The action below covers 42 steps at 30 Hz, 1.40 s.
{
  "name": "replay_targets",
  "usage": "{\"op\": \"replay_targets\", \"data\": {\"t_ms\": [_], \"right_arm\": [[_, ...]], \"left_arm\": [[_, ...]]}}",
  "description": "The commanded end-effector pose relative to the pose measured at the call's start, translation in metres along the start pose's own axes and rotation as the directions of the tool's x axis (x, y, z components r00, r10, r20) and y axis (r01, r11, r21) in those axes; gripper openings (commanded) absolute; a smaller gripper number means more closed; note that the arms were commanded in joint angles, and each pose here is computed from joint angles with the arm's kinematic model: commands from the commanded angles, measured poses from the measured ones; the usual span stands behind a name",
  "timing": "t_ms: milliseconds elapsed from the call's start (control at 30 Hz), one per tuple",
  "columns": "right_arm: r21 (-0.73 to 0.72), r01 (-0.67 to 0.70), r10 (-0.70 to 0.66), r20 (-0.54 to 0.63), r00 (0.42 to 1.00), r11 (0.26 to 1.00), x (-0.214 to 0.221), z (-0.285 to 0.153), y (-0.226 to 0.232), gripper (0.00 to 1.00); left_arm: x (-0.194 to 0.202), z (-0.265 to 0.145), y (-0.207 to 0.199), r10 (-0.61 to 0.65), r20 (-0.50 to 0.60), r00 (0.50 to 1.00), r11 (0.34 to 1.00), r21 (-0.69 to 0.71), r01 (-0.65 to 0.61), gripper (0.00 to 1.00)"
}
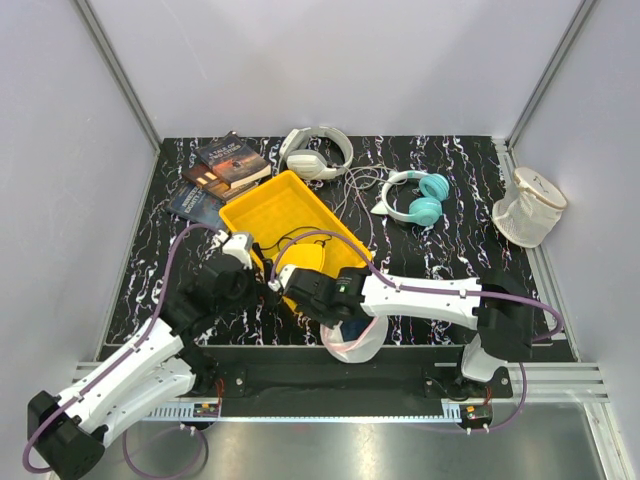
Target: Unzip the laundry bag and remove the bra
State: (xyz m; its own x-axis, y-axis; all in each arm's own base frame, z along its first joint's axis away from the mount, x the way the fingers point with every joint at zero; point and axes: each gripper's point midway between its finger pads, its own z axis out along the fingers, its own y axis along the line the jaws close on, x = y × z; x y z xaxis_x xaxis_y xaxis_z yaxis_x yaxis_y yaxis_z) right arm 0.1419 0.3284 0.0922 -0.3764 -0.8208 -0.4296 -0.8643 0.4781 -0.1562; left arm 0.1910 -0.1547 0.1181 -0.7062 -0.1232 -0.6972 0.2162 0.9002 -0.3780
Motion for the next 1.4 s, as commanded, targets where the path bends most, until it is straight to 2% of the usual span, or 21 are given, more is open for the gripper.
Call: {"op": "replay_targets", "data": {"t_ms": [0, 233, 500, 667, 933, 1067, 1167, 1200, 1300, 1367], "right_arm": [[0.057, -0.029, 0.022, 0.126, 0.992, 0.998, -0.035, -0.023, -0.006, 0.00], [0.174, -0.139, 0.105, 0.187, 0.977, 0.975, -0.042, -0.047, -0.031, 0.00], [0.304, -0.265, 0.191, 0.252, 0.949, 0.915, -0.037, -0.073, -0.063, 0.00], [0.326, -0.316, 0.221, 0.298, 0.929, 0.891, -0.036, -0.088, -0.073, 0.00], [0.311, -0.366, 0.250, 0.357, 0.900, 0.877, -0.036, -0.107, -0.079, 0.00], [0.321, -0.399, 0.266, 0.388, 0.883, 0.859, -0.035, -0.116, -0.086, 0.00], [0.344, -0.426, 0.274, 0.410, 0.870, 0.837, -0.034, -0.120, -0.094, 0.00], [0.354, -0.431, 0.274, 0.414, 0.868, 0.830, -0.033, -0.121, -0.097, 0.00], [0.377, -0.475, 0.294, 0.445, 0.846, 0.795, -0.030, -0.129, -0.110, 0.00], [0.386, -0.518, 0.318, 0.474, 0.821, 0.763, -0.026, -0.137, -0.123, 0.00]], "left_arm": [[-0.017, -0.003, -0.035, 0.006, 0.044, 0.999, 0.986, 0.164, -0.014, 0.99], [-0.015, -0.008, -0.074, 0.005, 0.021, 1.000, 0.933, 0.358, -0.012, 0.93], [0.009, -0.005, -0.117, 0.061, -0.025, 0.998, 0.889, 0.456, -0.043, 0.92], [0.021, 0.009, -0.133, 0.066, -0.063, 0.996, 0.882, 0.470, -0.029, 0.89], [0.031, 0.038, -0.134, 0.101, -0.107, 0.989, 0.917, 0.396, -0.050, 0.86], [0.036, 0.046, -0.139, 0.113, -0.119, 0.986, 0.912, 0.408, -0.055, 0.71], [0.040, 0.048, -0.146, 0.112, -0.139, 0.984, 0.898, 0.439, -0.040, 0.42], [0.041, 0.048, -0.148, 0.107, -0.144, 0.984, 0.895, 0.445, -0.032, 0.23], [0.036, 0.050, -0.145, 0.083, -0.128, 0.988, 0.906, 0.423, -0.021, 0.00], [0.029, 0.047, -0.142, 0.059, -0.101, 0.993, 0.915, 0.404, -0.013, 0.00]]}}
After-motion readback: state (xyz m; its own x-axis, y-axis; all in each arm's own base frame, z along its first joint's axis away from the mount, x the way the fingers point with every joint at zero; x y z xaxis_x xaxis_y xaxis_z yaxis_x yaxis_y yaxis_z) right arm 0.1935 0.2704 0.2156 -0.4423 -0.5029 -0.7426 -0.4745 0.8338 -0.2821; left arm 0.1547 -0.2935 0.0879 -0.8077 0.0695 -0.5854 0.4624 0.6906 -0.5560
